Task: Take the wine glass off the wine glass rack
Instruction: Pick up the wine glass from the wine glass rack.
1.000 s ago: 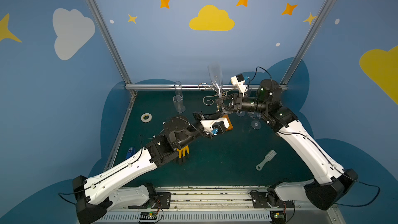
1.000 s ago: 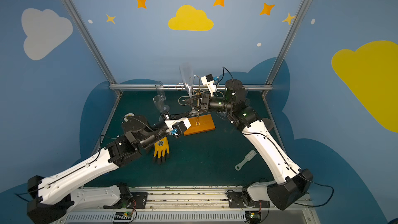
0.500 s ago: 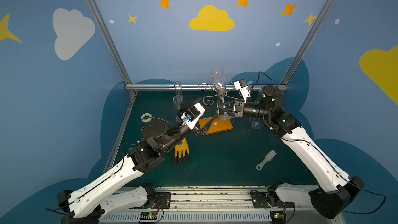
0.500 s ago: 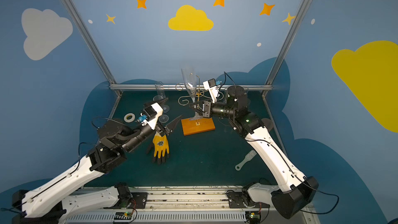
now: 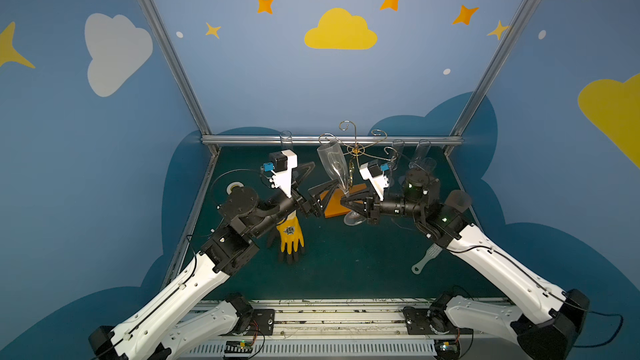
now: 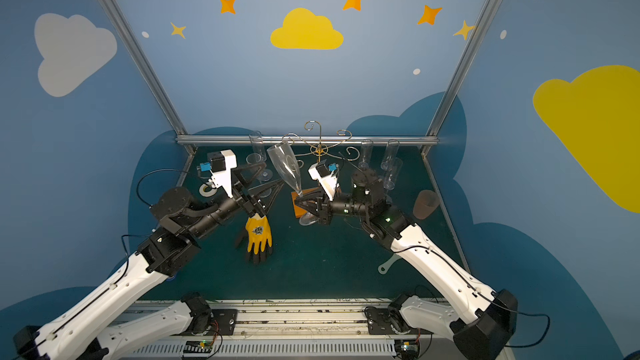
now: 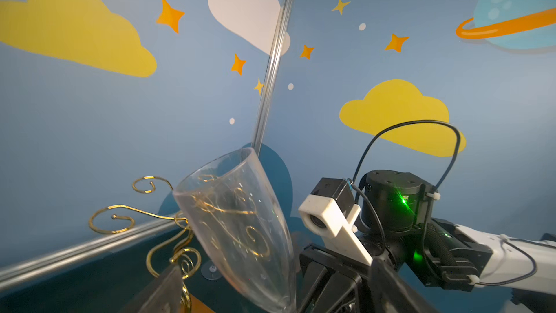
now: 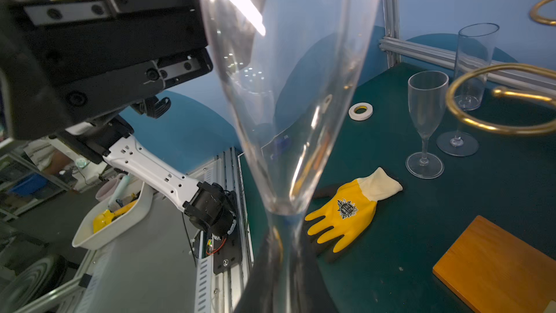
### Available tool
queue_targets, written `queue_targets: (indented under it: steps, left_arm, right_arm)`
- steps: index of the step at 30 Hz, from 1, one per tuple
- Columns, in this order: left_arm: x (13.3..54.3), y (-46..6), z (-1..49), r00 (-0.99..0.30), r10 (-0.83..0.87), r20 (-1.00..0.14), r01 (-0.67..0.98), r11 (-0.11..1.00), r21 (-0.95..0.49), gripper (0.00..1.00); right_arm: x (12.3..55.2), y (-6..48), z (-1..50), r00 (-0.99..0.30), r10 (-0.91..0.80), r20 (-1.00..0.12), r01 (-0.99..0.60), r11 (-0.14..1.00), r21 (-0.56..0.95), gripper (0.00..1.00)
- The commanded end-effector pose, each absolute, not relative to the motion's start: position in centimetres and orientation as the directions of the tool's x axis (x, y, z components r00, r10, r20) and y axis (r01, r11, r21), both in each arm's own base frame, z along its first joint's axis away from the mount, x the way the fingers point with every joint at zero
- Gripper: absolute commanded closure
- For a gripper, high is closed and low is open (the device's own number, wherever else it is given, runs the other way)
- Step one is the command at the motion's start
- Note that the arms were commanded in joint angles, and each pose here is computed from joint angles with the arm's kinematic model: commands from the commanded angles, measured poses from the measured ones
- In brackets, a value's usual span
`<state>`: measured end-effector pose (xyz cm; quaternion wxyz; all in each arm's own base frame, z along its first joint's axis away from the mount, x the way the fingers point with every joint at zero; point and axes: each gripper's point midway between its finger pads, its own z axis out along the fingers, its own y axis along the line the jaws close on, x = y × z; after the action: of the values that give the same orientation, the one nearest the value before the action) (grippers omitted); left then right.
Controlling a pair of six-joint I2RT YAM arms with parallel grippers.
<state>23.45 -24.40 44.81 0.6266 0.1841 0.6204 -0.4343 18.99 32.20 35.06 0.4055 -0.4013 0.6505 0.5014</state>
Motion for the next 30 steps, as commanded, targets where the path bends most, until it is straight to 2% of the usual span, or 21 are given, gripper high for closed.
queue_targets:
  steps: [1, 7, 12, 23, 26, 30]
  left_arm:
    - [23.0, -24.7, 45.7, -0.206, -0.386, -0.899, 0.791, 0.475, -0.385, 0.05]
    - [23.8, -24.9, 44.5, -0.261, -0.422, -0.868, 0.764, 0.460, -0.453, 0.06]
    - [24.3, -24.8, 44.0, -0.274, -0.472, -0.838, 0.751, 0.440, -0.493, 0.13]
    - [24.5, -25.2, 43.8, -0.290, -0.501, -0.815, 0.758, 0.399, -0.515, 0.46]
    - [24.5, -25.3, 43.8, -0.292, -0.499, -0.816, 0.758, 0.399, -0.515, 0.52]
    - [24.4, -25.0, 43.8, -0.279, -0.493, -0.824, 0.755, 0.417, -0.506, 0.54]
  right_arm:
    - [18.1, 32.4, 37.2, -0.176, -0.054, -0.983, -0.973, 0.162, 0.165, 1.00]
    - [16.4, 33.3, 36.3, -0.123, -0.053, -0.991, -0.985, 0.129, 0.115, 1.00]
    - [15.9, 33.7, 35.7, -0.109, -0.051, -0.993, -0.985, 0.140, 0.101, 1.00]
    - [15.6, 34.6, 34.3, -0.114, -0.080, -0.990, -0.985, 0.138, 0.102, 1.00]
    - [15.4, 34.7, 34.1, -0.116, -0.088, -0.989, -0.985, 0.137, 0.103, 1.00]
    - [15.5, 34.7, 33.9, -0.117, -0.097, -0.988, -0.984, 0.147, 0.102, 1.00]
